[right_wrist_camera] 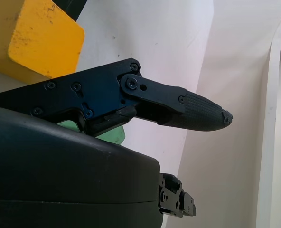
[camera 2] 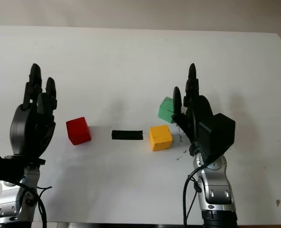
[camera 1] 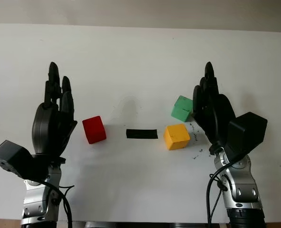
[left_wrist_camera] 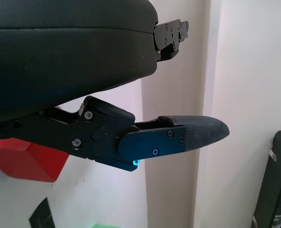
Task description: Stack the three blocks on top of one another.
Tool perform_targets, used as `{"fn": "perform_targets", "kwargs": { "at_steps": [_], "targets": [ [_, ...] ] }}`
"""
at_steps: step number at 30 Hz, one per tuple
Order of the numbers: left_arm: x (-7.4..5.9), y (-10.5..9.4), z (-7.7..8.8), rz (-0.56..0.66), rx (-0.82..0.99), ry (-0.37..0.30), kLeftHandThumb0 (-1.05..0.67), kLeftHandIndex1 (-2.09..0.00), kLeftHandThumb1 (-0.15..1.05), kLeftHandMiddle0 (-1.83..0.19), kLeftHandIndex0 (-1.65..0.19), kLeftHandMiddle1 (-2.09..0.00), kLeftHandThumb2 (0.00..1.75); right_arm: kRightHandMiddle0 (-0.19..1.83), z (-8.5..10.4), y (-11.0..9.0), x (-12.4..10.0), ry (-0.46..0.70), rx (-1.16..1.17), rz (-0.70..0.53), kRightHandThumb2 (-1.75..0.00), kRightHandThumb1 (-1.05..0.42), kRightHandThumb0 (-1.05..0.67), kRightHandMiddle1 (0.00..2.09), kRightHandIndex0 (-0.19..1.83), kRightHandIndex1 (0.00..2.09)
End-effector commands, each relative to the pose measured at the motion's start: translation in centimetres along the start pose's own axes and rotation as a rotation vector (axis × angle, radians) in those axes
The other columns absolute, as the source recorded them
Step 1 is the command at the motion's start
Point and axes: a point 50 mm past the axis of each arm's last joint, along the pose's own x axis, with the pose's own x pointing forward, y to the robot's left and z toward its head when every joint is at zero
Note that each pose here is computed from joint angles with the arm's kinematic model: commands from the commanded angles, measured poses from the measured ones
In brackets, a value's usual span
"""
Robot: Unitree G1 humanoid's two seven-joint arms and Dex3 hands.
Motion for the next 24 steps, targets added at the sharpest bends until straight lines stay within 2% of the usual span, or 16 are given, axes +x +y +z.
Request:
{"fn": "perform_targets", "kwargs": {
  "at_steps": [1,9,12,14,17,21,24],
  "targets": [
    [-0.5,0.0,0.0,0.000,0.006,0.005,-0.73,0.00,1.05,0.19,0.19,0.00,0.51,-0.19,0.7,-0.3,0.1,-0.026,-0.004,-0.002,-0.69,-1.05,-0.81,0.00,-0.19,0.00],
    [-1.0,-0.5,-1.0,-0.004,-0.057,0.054,-0.69,0.00,1.05,0.19,0.19,0.00,0.52,-0.19,0.6,-0.5,0.6,-0.022,0.008,0.001,-0.70,-1.05,-0.80,0.00,-0.19,0.00],
    [-1.0,-0.3,-0.6,0.032,-0.009,0.066,-0.67,-0.02,1.05,0.13,0.15,-0.05,0.51,-0.19,0.6,-0.5,0.5,-0.023,0.015,0.002,-0.69,-1.05,-0.81,0.00,-0.19,0.00],
    [-1.0,0.0,0.5,0.089,0.139,0.057,-0.62,-0.08,1.05,-0.02,0.04,-0.10,0.48,-0.19,0.7,-0.6,0.4,-0.029,0.012,0.003,-0.69,-1.05,-0.79,0.00,-0.19,0.00],
    [-0.8,0.6,3.0,0.126,0.499,0.046,-0.67,-0.13,1.05,-0.27,-0.18,-0.09,0.35,-0.19,0.9,-0.8,0.2,-0.051,0.019,0.005,-0.71,-1.05,-0.76,0.00,-0.19,0.00],
    [-0.7,0.6,6.2,0.066,0.889,0.061,-0.78,-0.11,1.05,-0.16,-0.26,-0.03,0.37,-0.19,1.1,-1.2,0.0,-0.081,0.027,0.013,-0.73,-1.05,-0.73,0.00,-0.19,0.00],
    [-0.7,0.0,7.6,0.029,1.010,0.081,-0.84,-0.08,1.05,-0.03,-0.26,-0.04,0.19,-0.19,1.3,-1.3,0.0,-0.087,0.025,0.012,-0.72,-1.05,-0.72,0.00,-0.19,0.00]
  ]
}}
